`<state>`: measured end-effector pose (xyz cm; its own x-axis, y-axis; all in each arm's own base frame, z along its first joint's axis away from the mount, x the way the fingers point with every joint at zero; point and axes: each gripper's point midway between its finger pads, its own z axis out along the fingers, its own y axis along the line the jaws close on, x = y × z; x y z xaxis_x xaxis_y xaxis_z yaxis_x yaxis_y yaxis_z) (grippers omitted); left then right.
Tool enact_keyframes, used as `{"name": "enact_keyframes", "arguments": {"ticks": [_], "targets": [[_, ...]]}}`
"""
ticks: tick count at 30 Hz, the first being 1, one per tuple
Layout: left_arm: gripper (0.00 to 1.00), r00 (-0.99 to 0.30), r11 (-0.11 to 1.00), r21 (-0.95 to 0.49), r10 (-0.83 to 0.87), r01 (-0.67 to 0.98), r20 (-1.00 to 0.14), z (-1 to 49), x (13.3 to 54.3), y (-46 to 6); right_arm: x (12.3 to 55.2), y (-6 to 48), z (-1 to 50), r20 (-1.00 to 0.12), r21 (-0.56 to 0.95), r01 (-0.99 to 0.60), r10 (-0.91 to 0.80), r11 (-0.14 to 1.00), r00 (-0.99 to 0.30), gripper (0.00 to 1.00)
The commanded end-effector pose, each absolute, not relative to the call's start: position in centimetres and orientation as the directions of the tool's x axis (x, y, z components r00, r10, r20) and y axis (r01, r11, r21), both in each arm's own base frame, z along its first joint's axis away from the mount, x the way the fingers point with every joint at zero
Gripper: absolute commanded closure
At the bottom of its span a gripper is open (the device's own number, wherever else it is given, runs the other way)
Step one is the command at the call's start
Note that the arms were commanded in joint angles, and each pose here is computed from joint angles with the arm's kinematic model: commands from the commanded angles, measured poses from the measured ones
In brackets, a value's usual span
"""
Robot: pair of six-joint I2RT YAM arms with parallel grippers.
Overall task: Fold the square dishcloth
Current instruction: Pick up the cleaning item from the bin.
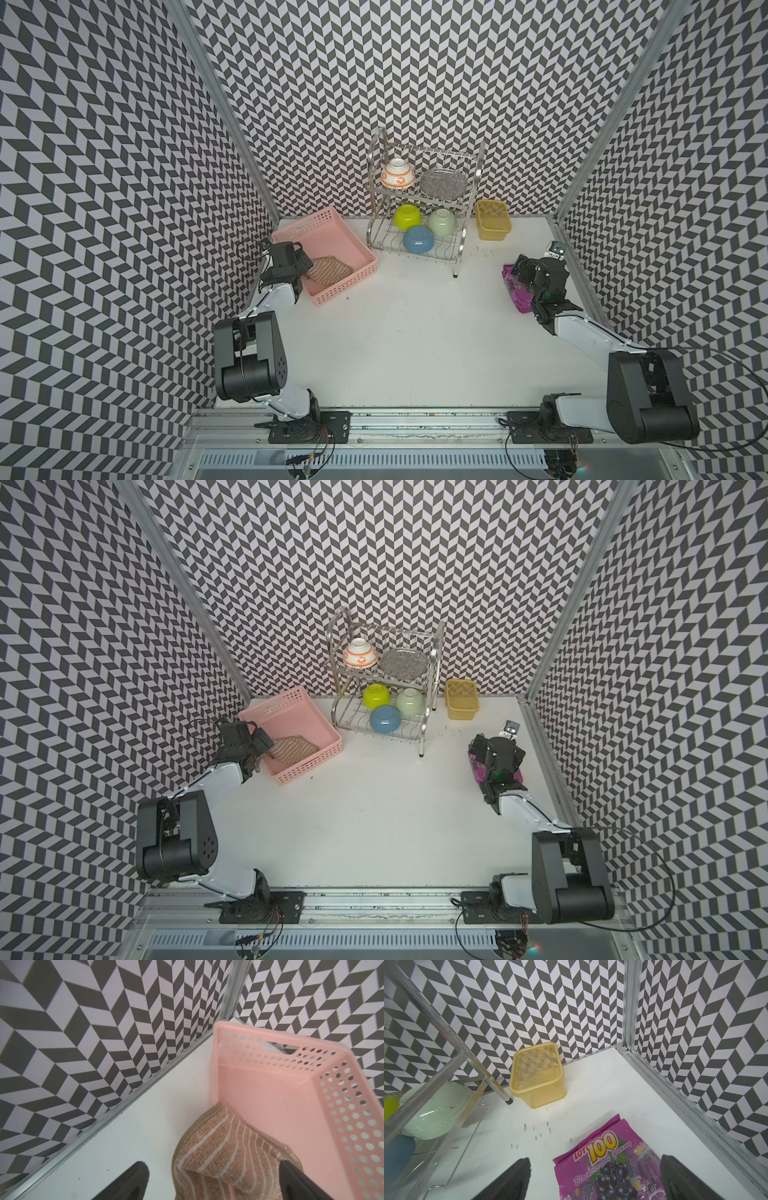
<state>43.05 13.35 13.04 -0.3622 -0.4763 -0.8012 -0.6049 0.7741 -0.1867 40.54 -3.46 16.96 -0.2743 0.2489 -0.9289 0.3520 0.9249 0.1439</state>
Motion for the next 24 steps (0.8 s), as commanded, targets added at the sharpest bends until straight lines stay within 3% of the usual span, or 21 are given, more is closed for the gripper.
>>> {"name": "enact_keyframes", "arguments": {"ticks": [1, 4, 9, 11, 24], "targets": [[0.00, -0.359, 0.763, -0.203, -0.499, -0.613, -0.789, 12.7, 43.5, 14.2, 41.4, -3.0, 18.2, -0.939, 0.159, 0.325, 0.244, 0.932, -0.241, 0.00], [0.05, -0.372, 0.766, -0.197, -0.498, -0.612, -0.783, 12.1, 43.8, 14.4, 41.6, -2.8, 18.0, -0.937, 0.160, 0.317, 0.244, 0.935, -0.248, 0.00], [0.40, -0.370, 0.776, -0.214, -0.499, -0.594, -0.784, 12.2, 44.6, 14.3, 41.7, -2.7, 17.9, -0.936, 0.157, 0.314, 0.243, 0.936, -0.256, 0.00], [0.49, -0.366, 0.778, -0.215, -0.496, -0.590, -0.787, 12.6, 44.8, 14.4, 41.8, -2.7, 17.9, -0.936, 0.157, 0.312, 0.243, 0.937, -0.257, 0.00], [0.69, -0.360, 0.805, -0.200, -0.453, -0.559, -0.815, 15.4, 45.4, 14.1, 42.0, -2.2, 17.8, -0.936, 0.151, 0.300, 0.234, 0.942, -0.263, 0.00]]}}
